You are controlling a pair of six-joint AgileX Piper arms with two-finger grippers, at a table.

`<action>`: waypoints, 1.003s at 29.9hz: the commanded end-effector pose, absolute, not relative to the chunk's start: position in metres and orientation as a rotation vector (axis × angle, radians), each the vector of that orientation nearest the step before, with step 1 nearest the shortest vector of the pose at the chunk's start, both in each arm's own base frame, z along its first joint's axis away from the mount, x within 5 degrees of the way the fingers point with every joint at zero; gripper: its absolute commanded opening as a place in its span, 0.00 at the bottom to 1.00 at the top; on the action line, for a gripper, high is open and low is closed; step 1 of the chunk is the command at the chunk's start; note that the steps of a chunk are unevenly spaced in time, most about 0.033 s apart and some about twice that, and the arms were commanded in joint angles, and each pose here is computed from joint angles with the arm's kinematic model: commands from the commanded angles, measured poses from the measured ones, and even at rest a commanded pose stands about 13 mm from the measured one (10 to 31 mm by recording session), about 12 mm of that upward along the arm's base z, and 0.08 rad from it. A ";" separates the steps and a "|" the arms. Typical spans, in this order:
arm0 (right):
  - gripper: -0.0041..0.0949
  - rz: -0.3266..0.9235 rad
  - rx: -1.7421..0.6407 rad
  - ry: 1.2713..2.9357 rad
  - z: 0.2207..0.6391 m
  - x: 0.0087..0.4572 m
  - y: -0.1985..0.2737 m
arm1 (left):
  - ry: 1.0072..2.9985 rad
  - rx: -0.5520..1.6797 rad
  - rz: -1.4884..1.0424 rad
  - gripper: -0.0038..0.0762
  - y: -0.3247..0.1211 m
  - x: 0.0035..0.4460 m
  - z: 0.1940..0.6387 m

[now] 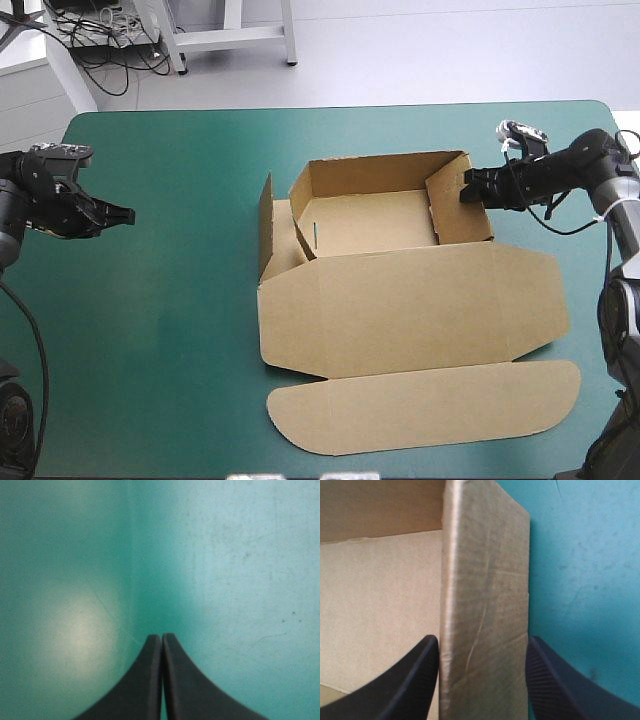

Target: Fold the box

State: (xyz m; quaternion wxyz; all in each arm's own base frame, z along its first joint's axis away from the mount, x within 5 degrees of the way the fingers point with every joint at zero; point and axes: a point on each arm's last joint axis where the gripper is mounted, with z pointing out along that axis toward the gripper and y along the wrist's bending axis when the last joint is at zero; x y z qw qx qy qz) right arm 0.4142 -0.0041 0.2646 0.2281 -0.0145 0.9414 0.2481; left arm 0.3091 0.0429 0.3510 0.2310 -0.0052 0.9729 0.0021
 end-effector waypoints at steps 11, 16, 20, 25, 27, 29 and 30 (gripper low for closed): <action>0.23 0.702 -0.106 2.639 0.268 0.411 -0.004 | 2.566 -0.036 -0.083 0.04 0.036 0.303 0.374; 0.03 0.713 -0.127 2.682 0.266 0.407 -0.004 | 2.565 -0.037 -0.092 0.04 0.035 0.303 0.374; 0.03 0.731 -0.139 2.702 0.266 0.405 -0.003 | 2.559 -0.038 -0.090 0.04 0.035 0.303 0.375; 0.03 0.757 -0.177 2.706 0.277 0.402 -0.001 | 2.555 -0.030 -0.087 0.04 0.035 0.304 0.375; 0.03 0.762 -0.198 2.696 0.286 0.400 0.000 | 2.555 -0.030 -0.087 0.04 0.035 0.304 0.375; 0.03 0.759 -0.218 2.676 0.298 0.398 0.000 | 2.555 -0.030 -0.087 0.04 0.035 0.304 0.375; 0.03 0.753 -0.226 2.663 0.304 0.396 0.001 | 2.555 -0.030 -0.090 0.04 0.035 0.304 0.375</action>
